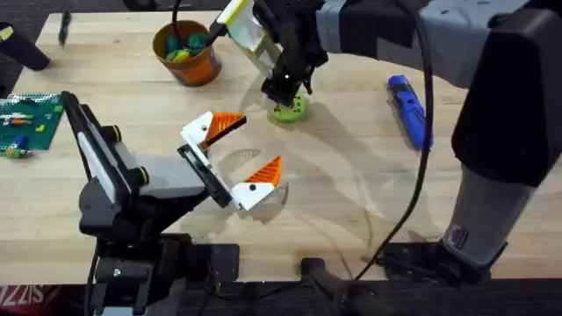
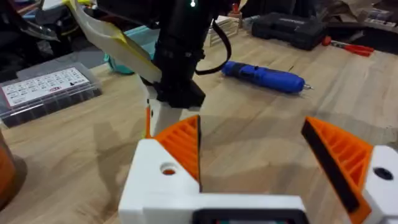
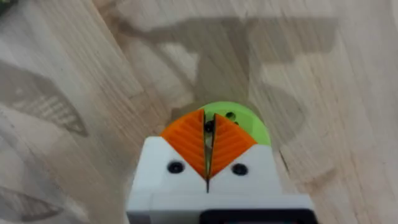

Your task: Pick up the gripper from the table and insert it into the empty holder that is missing its gripper. Then pick up a screw, insert it into the mounting hole, and use the screwdriver to tighten it. Finally, clean up the table by picking up the vegetable and placing it into the bucket.

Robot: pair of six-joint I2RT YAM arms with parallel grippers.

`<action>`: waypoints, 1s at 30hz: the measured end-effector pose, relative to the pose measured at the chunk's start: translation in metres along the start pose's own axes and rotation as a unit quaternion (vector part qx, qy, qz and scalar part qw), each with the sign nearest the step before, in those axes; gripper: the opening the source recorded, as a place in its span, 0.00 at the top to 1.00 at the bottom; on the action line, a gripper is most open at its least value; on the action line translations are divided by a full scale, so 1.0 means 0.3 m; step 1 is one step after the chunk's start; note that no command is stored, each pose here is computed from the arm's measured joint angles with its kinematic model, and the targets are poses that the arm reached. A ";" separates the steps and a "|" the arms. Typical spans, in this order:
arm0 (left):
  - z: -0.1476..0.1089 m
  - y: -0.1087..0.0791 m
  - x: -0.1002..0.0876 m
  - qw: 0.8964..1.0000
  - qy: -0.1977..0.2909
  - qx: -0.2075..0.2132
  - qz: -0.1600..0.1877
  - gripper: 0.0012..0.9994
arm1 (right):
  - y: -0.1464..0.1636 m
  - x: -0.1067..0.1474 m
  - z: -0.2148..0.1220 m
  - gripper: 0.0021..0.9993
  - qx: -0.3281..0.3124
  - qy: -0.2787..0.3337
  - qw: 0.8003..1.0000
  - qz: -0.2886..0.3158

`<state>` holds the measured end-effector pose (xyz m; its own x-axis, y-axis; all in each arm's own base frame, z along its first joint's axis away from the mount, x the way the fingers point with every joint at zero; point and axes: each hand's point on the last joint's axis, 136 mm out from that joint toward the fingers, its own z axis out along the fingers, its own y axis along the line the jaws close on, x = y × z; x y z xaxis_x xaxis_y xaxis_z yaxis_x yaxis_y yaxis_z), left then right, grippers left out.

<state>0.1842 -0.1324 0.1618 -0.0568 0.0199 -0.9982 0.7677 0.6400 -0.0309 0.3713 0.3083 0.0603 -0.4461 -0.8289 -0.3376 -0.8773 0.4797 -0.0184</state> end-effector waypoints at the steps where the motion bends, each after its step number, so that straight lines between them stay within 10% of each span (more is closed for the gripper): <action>1: 0.000 0.000 0.000 1.000 0.000 0.000 0.000 0.01 | 0.002 0.006 -0.002 1.00 -0.001 0.004 1.000 0.001; 30: 0.000 0.000 0.000 1.000 0.000 0.000 0.000 0.01 | -0.006 -0.044 -0.261 1.00 0.028 -0.042 0.996 0.070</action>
<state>0.1842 -0.1324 0.1617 -0.0570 0.0200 -0.9982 0.7677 0.6400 -0.0310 0.3649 0.2957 0.1385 -0.5444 -0.7270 -0.4185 -0.7955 0.6057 -0.0173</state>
